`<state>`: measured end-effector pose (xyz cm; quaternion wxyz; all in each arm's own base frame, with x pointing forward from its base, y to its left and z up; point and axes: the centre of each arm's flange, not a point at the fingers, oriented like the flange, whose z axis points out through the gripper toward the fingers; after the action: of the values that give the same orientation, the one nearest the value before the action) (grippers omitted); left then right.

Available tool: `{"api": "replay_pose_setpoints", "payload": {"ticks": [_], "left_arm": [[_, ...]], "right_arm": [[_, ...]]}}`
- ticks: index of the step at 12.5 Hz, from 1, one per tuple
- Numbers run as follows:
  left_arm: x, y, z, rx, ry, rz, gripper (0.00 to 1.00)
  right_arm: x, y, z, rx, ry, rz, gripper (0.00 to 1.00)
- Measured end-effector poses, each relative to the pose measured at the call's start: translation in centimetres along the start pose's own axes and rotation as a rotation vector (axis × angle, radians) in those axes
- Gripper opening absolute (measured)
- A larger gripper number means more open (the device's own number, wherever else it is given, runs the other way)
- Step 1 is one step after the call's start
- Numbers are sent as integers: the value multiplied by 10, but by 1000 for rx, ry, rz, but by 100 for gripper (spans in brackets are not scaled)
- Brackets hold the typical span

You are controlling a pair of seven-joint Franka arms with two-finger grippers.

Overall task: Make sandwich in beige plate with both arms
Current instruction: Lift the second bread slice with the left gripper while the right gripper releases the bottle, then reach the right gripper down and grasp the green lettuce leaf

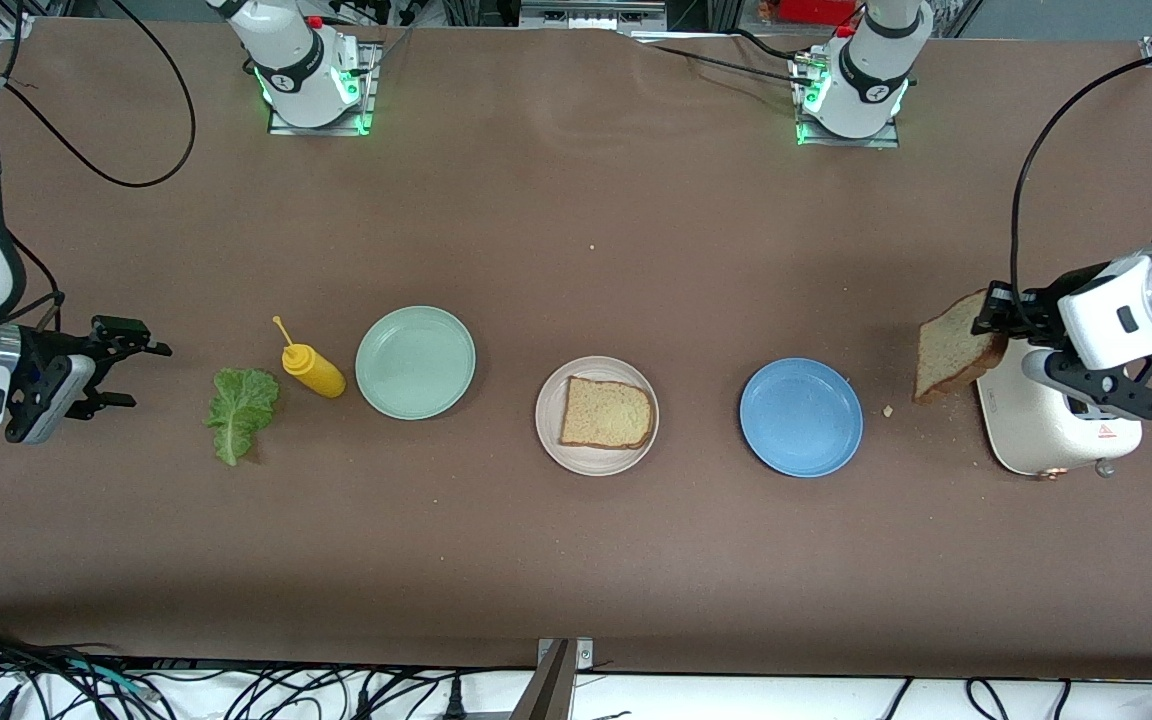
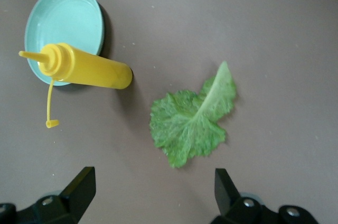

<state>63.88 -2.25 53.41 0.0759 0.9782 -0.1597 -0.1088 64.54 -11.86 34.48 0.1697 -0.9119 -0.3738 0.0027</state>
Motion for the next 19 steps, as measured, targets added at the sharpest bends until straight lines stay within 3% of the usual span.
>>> {"api": "replay_pose_setpoints", "payload": {"ticks": [8, 10, 13, 16, 19], "left_arm": [[-1, 0, 0, 5, -3, -1, 8], [-1, 0, 0, 5, -3, -1, 8], [-1, 0, 0, 5, -3, -1, 8], [-1, 0, 0, 6, -3, -1, 8], [-1, 0, 0, 6, -4, -1, 8]], "right_arm": [[10, -8, 1, -37, -35, 181, 100], [23, -16, 3, -84, -69, 281, 100], [51, -31, 11, -211, -101, 475, 100], [62, -38, 46, -303, -65, 579, 100], [49, -32, 88, -318, -39, 593, 100]]}}
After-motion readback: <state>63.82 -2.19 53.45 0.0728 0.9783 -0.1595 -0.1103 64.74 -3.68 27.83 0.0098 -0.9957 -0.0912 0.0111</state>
